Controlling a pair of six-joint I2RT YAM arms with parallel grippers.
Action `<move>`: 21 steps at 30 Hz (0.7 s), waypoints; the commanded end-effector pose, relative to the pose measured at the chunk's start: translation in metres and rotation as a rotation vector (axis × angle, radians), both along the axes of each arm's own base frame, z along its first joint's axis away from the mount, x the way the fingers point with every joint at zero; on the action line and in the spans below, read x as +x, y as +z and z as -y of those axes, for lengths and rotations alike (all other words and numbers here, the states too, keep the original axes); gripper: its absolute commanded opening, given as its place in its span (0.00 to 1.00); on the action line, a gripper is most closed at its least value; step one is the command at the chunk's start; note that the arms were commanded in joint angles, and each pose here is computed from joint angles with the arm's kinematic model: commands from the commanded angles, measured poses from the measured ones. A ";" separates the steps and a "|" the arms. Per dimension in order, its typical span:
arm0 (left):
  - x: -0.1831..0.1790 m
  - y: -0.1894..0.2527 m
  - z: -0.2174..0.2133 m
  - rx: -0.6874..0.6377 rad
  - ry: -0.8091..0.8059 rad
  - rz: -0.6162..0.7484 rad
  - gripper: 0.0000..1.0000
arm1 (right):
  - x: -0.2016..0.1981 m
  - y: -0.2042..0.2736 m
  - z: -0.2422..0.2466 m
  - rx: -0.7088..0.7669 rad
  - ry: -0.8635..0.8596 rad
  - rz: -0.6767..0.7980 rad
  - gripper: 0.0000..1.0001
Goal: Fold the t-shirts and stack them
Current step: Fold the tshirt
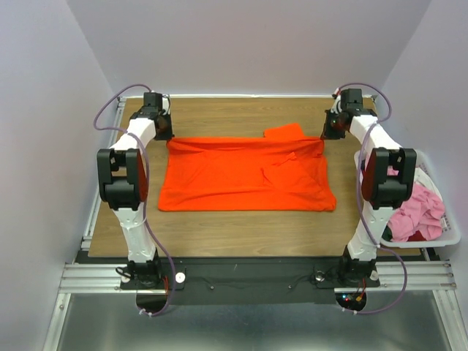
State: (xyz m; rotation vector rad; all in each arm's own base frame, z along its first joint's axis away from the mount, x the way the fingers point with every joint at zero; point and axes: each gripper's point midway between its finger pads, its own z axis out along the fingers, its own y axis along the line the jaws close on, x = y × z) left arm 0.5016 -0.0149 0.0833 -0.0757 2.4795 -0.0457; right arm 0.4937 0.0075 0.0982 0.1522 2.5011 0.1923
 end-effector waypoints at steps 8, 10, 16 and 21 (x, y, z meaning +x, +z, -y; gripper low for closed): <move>-0.020 0.040 -0.006 0.004 0.040 0.071 0.00 | -0.014 0.030 0.009 -0.022 -0.047 0.075 0.01; -0.027 0.035 -0.006 0.002 0.043 0.056 0.00 | -0.019 0.026 0.009 -0.021 -0.053 0.065 0.01; -0.044 0.014 -0.003 -0.004 0.059 -0.010 0.00 | -0.036 0.005 0.013 -0.032 -0.100 0.007 0.01; -0.054 0.002 -0.002 -0.015 0.073 -0.033 0.00 | -0.039 0.002 0.011 -0.013 -0.107 -0.002 0.01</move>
